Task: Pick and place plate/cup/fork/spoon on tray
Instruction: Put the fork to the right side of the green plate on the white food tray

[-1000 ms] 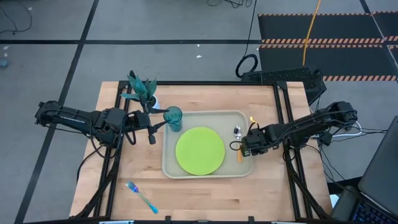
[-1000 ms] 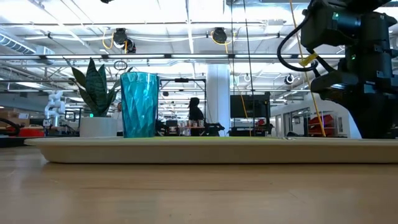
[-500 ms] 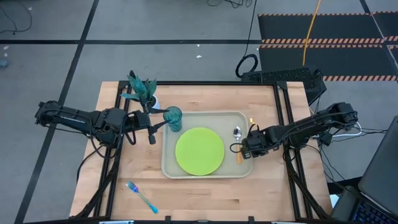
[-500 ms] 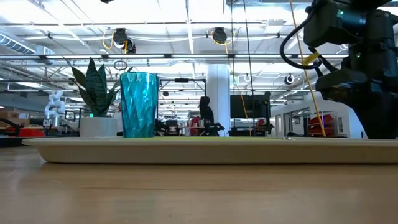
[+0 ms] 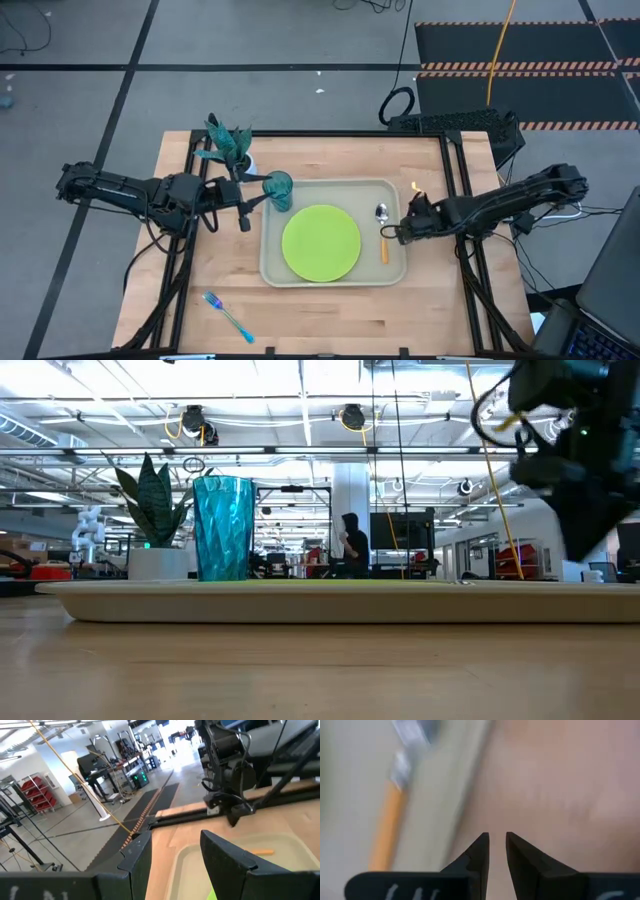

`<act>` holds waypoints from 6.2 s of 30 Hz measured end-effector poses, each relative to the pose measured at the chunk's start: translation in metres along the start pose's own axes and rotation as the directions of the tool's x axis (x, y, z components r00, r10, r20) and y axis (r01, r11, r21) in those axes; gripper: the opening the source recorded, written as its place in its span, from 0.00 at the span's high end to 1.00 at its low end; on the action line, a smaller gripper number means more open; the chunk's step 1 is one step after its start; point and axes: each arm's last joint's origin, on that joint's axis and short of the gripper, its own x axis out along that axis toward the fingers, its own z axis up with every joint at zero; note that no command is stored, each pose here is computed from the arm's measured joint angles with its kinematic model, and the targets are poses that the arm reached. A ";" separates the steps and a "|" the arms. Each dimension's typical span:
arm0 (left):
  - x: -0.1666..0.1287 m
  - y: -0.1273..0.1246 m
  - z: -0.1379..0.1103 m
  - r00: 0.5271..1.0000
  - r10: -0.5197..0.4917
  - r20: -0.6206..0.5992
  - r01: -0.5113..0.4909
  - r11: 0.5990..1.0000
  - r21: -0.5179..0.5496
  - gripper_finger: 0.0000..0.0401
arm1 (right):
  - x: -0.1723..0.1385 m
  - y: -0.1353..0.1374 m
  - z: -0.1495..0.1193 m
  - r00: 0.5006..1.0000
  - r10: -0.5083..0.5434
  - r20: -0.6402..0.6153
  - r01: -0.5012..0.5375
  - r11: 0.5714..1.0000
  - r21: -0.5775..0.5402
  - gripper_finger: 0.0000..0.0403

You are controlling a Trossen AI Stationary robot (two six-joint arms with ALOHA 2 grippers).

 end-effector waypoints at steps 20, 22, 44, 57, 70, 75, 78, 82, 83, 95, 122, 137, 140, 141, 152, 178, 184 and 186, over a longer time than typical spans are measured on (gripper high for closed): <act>0.010 -0.016 0.002 0.983 0.050 -0.174 -0.074 0.989 -0.132 0.57 | -0.056 0.013 0.051 0.264 -0.052 0.963 0.287 0.957 -0.028 0.86; 0.004 -0.014 0.012 0.973 0.082 -0.216 -0.127 0.972 -0.200 0.57 | -0.052 0.014 0.052 0.284 -0.007 0.959 0.339 0.936 -0.094 0.86; -0.016 -0.177 0.019 0.036 -0.335 -0.942 0.307 0.900 -0.308 0.57 | -0.042 0.011 0.048 0.319 0.293 0.901 0.422 0.807 -0.412 0.86; -0.025 -0.270 -0.020 0.024 -0.396 -0.918 0.440 0.829 -0.346 0.57 | -0.048 0.011 0.036 0.302 0.368 0.879 0.345 0.818 -0.461 0.86; -0.057 -0.301 -0.053 -0.097 -0.231 -0.968 0.729 0.645 -0.227 0.57 | -0.039 0.009 0.033 0.319 0.368 0.873 0.326 0.823 -0.466 0.86; -0.062 -0.304 -0.072 -0.104 -0.172 -0.979 0.755 0.628 -0.191 0.57 | -0.038 0.009 0.033 0.319 0.369 0.873 0.316 0.827 -0.465 0.86; -0.063 -0.301 -0.084 -0.112 -0.143 -0.983 0.751 0.636 -0.178 0.57 | -0.038 0.009 0.033 0.319 0.369 0.873 0.316 0.827 -0.465 0.86; -0.065 -0.297 -0.094 -0.120 -0.127 -0.985 0.754 0.633 -0.173 0.57 | -0.038 0.009 0.033 0.319 0.369 0.873 0.316 0.827 -0.465 0.86; -0.065 -0.297 -0.096 -0.122 -0.127 -0.984 0.758 0.628 -0.175 0.58 | -0.039 0.009 0.033 0.319 0.369 0.873 0.316 0.827 -0.464 0.86; -0.045 -0.292 -0.102 -0.185 -0.187 -0.965 0.710 0.654 -0.263 0.96 | -0.039 0.009 0.033 0.318 0.369 0.873 0.319 0.826 -0.465 0.86; 0.045 -0.178 0.042 0.221 -0.326 -0.919 0.694 0.714 -0.086 0.97 | -0.044 0.005 0.033 0.302 0.373 0.877 0.315 0.829 -0.462 0.86; 0.132 -0.093 0.024 0.317 -0.264 -0.911 0.854 0.497 0.153 0.97 | -0.031 -0.001 0.026 0.396 0.357 0.846 0.351 0.793 -0.498 0.86; 0.148 -0.080 0.030 0.362 -0.265 -0.893 0.861 0.461 0.212 0.97 | -0.029 -0.002 0.025 0.409 0.350 0.842 0.344 0.796 -0.498 0.86; 0.155 -0.077 0.032 0.367 -0.261 -0.893 0.866 0.447 0.226 0.97 | -0.029 -0.003 0.025 0.411 0.348 0.842 0.342 0.798 -0.497 0.86; 0.223 -0.066 0.029 0.315 -0.228 -0.921 0.927 0.280 0.248 0.97 | -0.051 -0.028 0.028 0.263 0.121 0.957 0.499 0.832 -0.243 0.86; 0.310 -0.107 -0.043 0.507 -0.267 -0.820 0.857 0.051 0.513 0.97 | -0.086 -0.060 0.037 0.155 0.073 0.985 0.530 0.835 -0.146 0.86; 0.314 -0.111 -0.039 0.558 -0.289 -0.778 0.819 0.043 0.572 0.97 | -0.085 -0.060 0.037 0.160 0.069 0.985 0.504 0.852 -0.141 0.86; 0.315 -0.111 -0.038 0.565 -0.289 -0.773 0.814 0.046 0.578 0.97 | -0.084 -0.059 0.037 0.162 0.069 0.984 0.498 0.855 -0.141 0.86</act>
